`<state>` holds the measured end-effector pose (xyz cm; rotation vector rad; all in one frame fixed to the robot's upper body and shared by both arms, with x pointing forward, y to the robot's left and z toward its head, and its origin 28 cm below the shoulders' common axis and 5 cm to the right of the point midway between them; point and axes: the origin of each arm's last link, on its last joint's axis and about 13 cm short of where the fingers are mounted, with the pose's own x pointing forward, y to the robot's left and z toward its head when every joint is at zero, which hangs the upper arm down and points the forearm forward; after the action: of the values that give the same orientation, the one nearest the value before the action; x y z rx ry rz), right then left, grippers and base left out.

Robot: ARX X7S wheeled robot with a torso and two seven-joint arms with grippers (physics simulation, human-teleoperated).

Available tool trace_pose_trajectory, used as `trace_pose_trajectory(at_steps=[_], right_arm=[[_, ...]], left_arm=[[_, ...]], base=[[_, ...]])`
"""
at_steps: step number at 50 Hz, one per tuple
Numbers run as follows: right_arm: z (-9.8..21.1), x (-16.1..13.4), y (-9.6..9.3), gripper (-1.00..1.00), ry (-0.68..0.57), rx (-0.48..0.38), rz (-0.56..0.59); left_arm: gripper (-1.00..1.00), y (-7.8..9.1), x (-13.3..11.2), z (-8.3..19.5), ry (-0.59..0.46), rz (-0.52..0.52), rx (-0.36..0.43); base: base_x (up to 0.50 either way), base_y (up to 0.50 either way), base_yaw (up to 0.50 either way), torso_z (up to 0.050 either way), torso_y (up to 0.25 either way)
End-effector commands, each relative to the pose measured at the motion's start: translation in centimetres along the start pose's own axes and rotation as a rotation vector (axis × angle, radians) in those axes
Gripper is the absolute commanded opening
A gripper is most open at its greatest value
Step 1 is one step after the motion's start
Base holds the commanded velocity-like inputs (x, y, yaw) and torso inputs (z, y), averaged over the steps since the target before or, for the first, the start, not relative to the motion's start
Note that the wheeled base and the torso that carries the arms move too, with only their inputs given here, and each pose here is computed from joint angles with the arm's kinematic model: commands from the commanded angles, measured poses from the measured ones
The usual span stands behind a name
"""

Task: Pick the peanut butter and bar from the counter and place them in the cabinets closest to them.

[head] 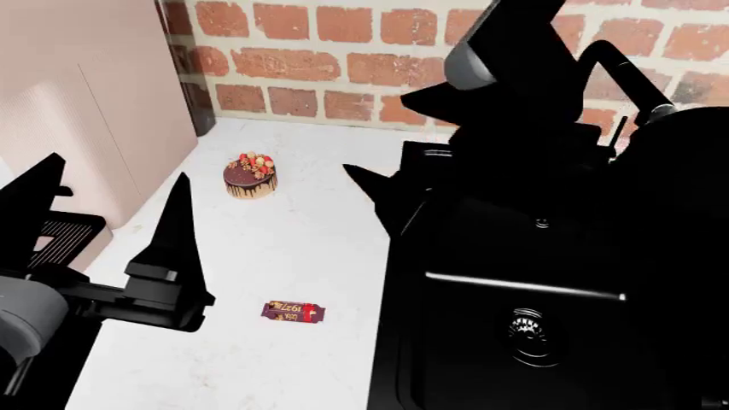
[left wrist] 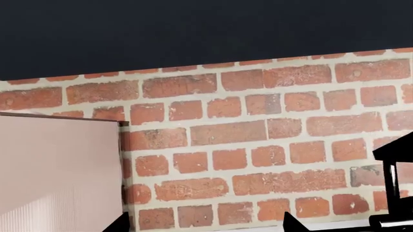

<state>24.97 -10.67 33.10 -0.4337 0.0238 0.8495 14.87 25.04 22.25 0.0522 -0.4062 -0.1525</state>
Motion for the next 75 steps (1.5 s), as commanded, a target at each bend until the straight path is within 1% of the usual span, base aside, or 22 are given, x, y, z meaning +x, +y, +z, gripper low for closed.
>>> trace_pose_trajectory(at_steps=[1,15,23,36,41,51,59,64,75], right_arm=[[-0.7,0.2,1.2,1.00,0.036,-0.007,0.097],[-1.8,1.3,1.9,1.00,0.079,-0.014,0.127],[-2.2,1.3,2.2,1.00,0.084,-0.011,0.196],[-2.8,1.9,3.0,1.00,0.057,0.003,0.294],[-3.1,2.4,2.9,1.00,0.070,0.008,0.311],[-3.2,3.1,2.7,1.00,0.071,0.053,0.370],[-3.3,3.7,2.4,1.00,0.086,0.060,0.364],[-3.9,4.5,2.5,1.00,0.101,0.071,0.376],[-4.6,5.5,2.9,1.00,0.140,0.060,0.393]], left_arm=[[1.00,0.1,0.0,0.1,-0.002,0.002,0.001],[1.00,0.1,-0.1,0.2,-0.004,0.005,0.000],[1.00,0.1,0.0,0.1,-0.004,0.005,-0.001],[1.00,0.1,0.0,0.1,-0.002,0.001,0.000],[1.00,0.1,0.0,0.1,-0.001,0.001,0.001],[1.00,0.0,0.0,0.0,0.002,-0.003,0.000],[1.00,0.0,-0.1,-0.1,0.003,-0.003,-0.001],[1.00,0.0,-0.1,-0.2,0.003,-0.004,-0.001],[1.00,0.0,-0.1,-0.2,0.004,-0.005,-0.001]], base=[[0.00,0.00,0.00,0.000,0.000],[0.00,0.00,0.00,0.000,0.000],[0.00,0.00,0.00,0.000,0.000],[0.00,0.00,0.00,0.000,0.000],[0.00,0.00,0.00,0.000,0.000],[0.00,0.00,0.00,0.000,0.000],[0.00,0.00,0.00,0.000,0.000],[0.00,0.00,0.00,0.000,0.000],[0.00,0.00,0.00,0.000,0.000]])
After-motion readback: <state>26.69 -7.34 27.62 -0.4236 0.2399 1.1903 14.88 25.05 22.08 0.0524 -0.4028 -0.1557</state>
